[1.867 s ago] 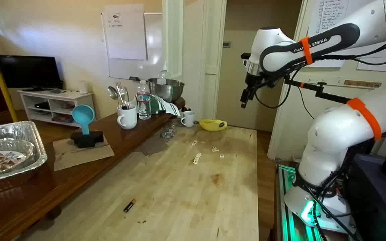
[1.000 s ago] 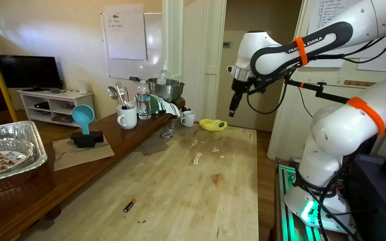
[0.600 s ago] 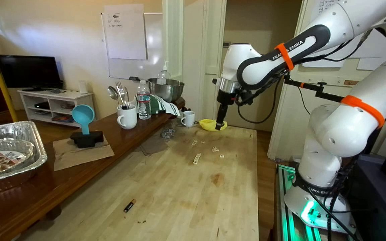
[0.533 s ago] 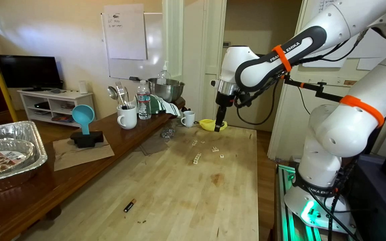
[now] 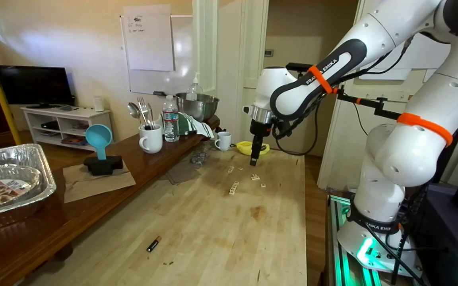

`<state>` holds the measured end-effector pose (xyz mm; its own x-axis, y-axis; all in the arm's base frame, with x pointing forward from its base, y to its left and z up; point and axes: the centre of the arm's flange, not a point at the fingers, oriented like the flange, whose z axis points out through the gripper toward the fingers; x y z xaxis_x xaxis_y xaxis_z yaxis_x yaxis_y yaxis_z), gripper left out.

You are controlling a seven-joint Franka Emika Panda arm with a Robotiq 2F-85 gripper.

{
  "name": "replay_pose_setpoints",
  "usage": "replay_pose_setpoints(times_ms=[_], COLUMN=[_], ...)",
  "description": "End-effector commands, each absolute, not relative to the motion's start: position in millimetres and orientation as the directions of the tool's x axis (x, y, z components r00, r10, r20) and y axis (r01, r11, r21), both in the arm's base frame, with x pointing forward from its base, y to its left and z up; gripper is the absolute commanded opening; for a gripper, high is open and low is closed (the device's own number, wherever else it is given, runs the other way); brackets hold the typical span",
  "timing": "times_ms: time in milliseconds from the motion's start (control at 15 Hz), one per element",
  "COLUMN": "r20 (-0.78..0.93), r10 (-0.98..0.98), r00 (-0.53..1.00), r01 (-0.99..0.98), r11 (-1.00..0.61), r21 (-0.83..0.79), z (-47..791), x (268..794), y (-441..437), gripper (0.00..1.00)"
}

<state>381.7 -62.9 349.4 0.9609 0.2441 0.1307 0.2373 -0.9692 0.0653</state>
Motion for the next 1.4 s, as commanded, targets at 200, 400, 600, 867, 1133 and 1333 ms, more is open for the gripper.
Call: replay_pose_setpoints(times_ms=[200, 400, 600, 867, 1133, 1333], r20=[0.110, 0.096, 0.110, 0.118, 0.132, 0.172], r10=[0.250, 0.292, 0.316, 0.347, 0.369, 0.374], r00=[0.962, 0.952, 0.942, 0.931, 0.920, 0.911], r01=[0.244, 0.288, 0.310, 0.343, 0.367, 0.373], r11=[-0.967, -0.956, -0.949, -0.938, -0.929, -0.927], r21=[0.070, 0.051, 0.064, 0.046, 0.036, 0.041], z=[332, 302, 279, 252, 230, 221], x=[386, 393, 402, 410, 416, 421], y=[-57, -45, -39, -33, -30, -28], gripper=[1.00, 1.00, 1.00, 0.66, 0.34, 0.12])
